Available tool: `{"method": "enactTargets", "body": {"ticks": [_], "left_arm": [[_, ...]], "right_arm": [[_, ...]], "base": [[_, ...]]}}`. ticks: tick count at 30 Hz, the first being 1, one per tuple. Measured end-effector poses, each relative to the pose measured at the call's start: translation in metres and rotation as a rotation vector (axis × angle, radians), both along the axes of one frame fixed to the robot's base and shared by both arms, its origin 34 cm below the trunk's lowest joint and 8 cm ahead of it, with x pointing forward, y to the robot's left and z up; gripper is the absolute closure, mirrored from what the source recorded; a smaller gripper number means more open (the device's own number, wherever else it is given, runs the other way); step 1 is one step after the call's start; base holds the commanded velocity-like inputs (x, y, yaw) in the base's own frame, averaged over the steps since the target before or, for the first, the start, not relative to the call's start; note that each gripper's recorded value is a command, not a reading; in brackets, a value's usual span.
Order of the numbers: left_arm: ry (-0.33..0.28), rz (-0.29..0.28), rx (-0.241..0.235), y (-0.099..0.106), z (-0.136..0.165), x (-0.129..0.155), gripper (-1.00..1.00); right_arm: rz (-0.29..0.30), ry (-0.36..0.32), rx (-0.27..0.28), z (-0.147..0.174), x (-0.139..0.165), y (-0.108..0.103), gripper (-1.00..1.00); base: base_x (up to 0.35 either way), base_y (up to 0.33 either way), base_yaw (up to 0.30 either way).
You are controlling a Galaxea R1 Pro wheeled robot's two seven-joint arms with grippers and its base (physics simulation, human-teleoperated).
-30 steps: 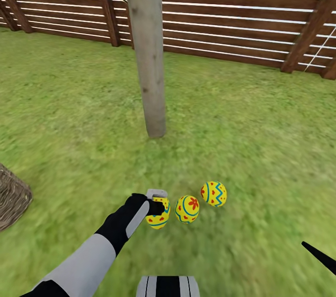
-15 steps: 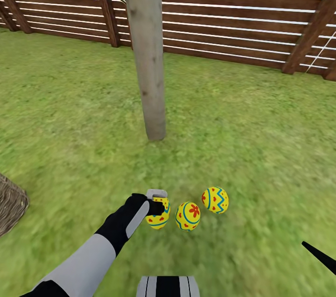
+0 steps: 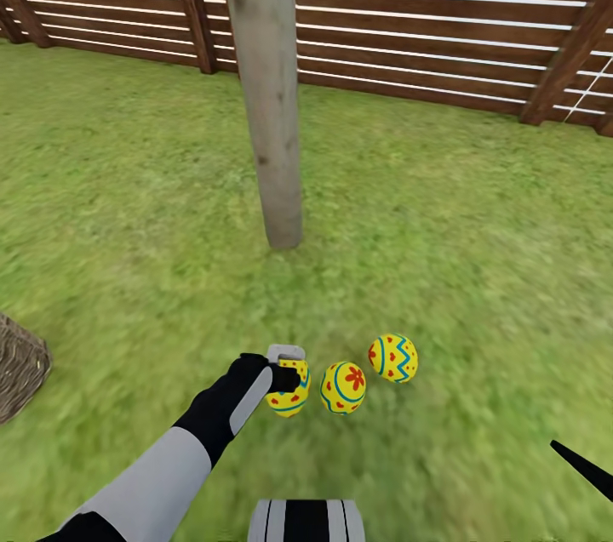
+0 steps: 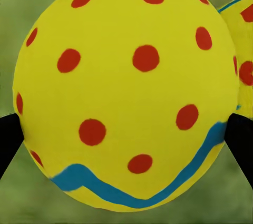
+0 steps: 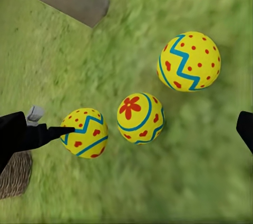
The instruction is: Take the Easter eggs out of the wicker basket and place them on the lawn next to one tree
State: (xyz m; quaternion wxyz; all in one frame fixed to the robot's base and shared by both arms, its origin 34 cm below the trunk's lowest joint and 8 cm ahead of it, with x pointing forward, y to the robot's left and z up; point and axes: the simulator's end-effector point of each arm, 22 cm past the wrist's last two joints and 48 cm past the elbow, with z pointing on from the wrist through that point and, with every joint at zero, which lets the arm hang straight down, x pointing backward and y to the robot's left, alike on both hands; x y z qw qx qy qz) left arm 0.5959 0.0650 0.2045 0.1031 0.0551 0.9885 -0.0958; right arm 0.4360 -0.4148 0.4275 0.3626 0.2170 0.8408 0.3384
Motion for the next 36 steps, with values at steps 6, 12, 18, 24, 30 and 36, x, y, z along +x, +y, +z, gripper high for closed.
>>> {"method": "enactTargets", "body": {"ticks": [6,12,18,24,30,36], "left_arm": [[0.019,0.001,-0.001,0.000,-0.011,-0.006,1.00],[0.027,0.001,-0.001,0.000,-0.015,-0.008,1.00],[0.047,0.001,-0.001,0.000,-0.026,-0.014,1.00],[0.059,0.001,-0.001,0.000,-0.032,-0.018,1.00],[0.080,0.001,-0.002,-0.001,-0.043,-0.025,1.00],[0.100,0.001,-0.002,0.000,-0.053,-0.032,1.00]], "right_arm": [[0.001,0.020,0.000,-0.008,-0.001,0.000,-1.00],[0.001,0.029,0.000,-0.011,-0.002,0.000,-1.00],[0.001,0.049,0.000,-0.018,-0.004,0.000,-1.00],[0.001,0.061,0.000,-0.023,-0.005,0.000,-1.00],[0.001,0.082,0.000,-0.031,-0.006,0.000,-1.00],[0.001,0.102,0.001,-0.038,-0.008,0.000,-1.00]], "base": [[0.000,0.000,0.000],[0.000,0.000,0.000],[0.000,0.000,0.000],[0.000,0.000,0.000],[0.000,0.000,0.000],[0.000,0.000,0.000]]}}
